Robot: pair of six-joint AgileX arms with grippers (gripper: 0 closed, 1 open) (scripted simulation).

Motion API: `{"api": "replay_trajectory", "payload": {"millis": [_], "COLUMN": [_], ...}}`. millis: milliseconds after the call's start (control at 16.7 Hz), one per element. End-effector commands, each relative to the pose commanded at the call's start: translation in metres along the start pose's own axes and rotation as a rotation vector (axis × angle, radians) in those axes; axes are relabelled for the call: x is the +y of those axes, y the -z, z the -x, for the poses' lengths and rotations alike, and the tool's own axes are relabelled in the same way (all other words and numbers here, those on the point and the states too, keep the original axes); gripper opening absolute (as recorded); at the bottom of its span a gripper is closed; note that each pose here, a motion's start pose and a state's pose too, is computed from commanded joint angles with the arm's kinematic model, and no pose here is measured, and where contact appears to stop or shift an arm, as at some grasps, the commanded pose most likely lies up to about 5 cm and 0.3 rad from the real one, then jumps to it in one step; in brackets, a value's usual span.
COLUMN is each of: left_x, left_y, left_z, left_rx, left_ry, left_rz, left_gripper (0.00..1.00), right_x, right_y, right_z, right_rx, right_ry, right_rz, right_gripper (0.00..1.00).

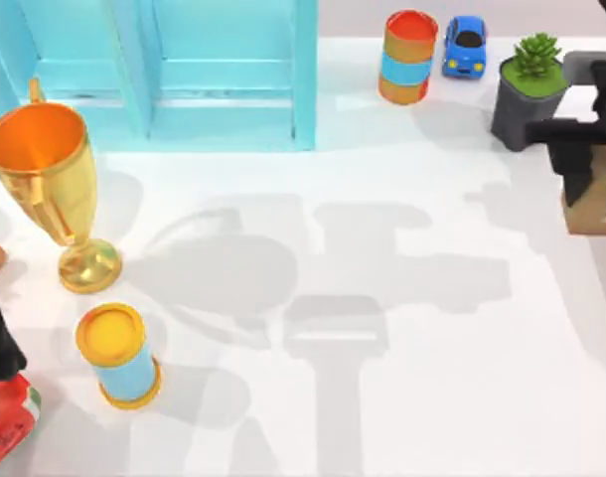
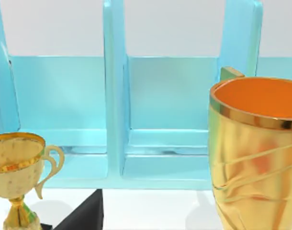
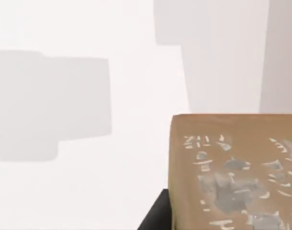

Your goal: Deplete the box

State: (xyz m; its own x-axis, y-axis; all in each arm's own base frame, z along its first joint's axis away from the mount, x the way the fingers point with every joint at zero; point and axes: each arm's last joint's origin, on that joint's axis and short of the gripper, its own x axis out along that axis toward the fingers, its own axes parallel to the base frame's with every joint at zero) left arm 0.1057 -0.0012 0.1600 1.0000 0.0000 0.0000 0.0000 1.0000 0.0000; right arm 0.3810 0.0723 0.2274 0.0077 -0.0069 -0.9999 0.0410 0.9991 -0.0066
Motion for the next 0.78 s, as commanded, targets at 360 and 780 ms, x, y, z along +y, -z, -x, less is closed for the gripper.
{"api": "replay_trajectory", "payload": {"millis": [360, 780], "left_x": [0.000, 0.000], "left_y": [0.000, 0.000], "left_z": [0.000, 0.000], "left_rx": [0.000, 0.000], "left_ry": [0.000, 0.000], "left_rz": [0.000, 0.000], "left_gripper": [1.00, 1.00], "right_x": [0.153, 0.201], "right_y": [0.029, 0.054], "right_z": [-0.031, -0.043], "right_rx": [0.002, 0.006], "right_ry": [-0.006, -0.006], "right_rz": [0.006, 0.011], "right_gripper": [0.00, 0.00]}}
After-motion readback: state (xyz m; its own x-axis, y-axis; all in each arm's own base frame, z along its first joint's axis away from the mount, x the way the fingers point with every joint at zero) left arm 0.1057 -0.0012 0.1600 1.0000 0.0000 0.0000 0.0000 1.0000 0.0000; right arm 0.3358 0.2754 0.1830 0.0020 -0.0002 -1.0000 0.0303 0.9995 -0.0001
